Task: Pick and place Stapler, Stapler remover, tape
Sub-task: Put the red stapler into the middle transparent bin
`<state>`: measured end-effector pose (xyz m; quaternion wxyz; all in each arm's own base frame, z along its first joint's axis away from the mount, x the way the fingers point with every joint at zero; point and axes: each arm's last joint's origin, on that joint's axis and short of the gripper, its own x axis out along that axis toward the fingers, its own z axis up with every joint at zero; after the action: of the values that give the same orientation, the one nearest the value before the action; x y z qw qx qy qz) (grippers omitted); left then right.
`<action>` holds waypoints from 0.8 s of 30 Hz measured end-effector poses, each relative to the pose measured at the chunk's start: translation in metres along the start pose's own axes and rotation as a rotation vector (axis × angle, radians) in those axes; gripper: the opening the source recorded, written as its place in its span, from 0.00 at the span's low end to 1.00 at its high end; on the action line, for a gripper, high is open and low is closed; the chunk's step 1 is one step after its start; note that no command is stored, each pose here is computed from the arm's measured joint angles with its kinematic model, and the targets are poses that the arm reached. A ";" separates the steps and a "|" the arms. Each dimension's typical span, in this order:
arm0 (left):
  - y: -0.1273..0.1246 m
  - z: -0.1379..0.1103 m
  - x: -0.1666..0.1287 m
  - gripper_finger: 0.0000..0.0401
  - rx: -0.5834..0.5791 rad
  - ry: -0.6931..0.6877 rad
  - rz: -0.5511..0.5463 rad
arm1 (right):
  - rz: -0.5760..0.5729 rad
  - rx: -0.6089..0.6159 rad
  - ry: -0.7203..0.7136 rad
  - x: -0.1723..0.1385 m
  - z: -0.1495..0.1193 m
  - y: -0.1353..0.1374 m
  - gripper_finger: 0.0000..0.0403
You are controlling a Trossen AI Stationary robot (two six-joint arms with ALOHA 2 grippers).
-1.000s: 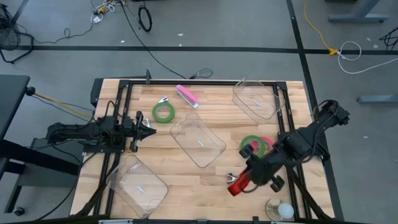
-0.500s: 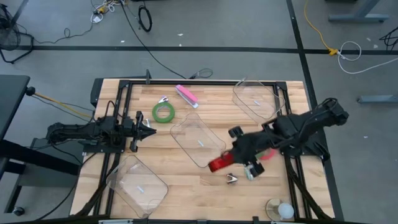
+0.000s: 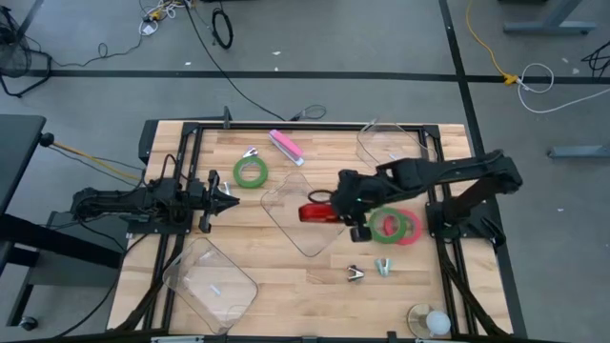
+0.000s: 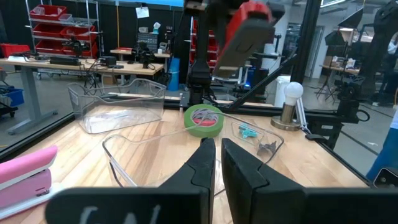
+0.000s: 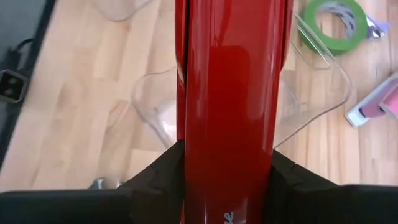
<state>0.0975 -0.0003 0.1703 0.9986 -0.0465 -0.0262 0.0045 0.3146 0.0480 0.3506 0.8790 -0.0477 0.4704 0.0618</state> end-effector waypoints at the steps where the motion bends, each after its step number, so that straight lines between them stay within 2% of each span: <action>1: 0.000 0.000 0.000 0.07 0.000 0.000 0.000 | -0.003 0.013 0.006 0.005 0.001 -0.003 0.35; 7: 0.000 0.000 0.000 0.07 0.000 0.000 0.000 | -0.016 0.055 0.051 0.037 0.006 -0.019 0.35; 13: 0.000 0.000 0.000 0.07 0.000 0.000 0.000 | -0.009 0.176 0.045 0.053 0.009 -0.033 0.35; 19: 0.000 0.000 0.000 0.07 0.000 0.000 0.000 | -0.015 0.231 -0.035 0.053 0.015 -0.048 0.35; 24: 0.000 0.000 0.000 0.07 0.000 0.000 0.000 | -0.031 0.339 -0.033 0.053 0.013 -0.060 0.35</action>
<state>0.0975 -0.0003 0.1703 0.9986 -0.0466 -0.0261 0.0045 0.3639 -0.0059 0.3147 0.8829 0.0950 0.4587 -0.0313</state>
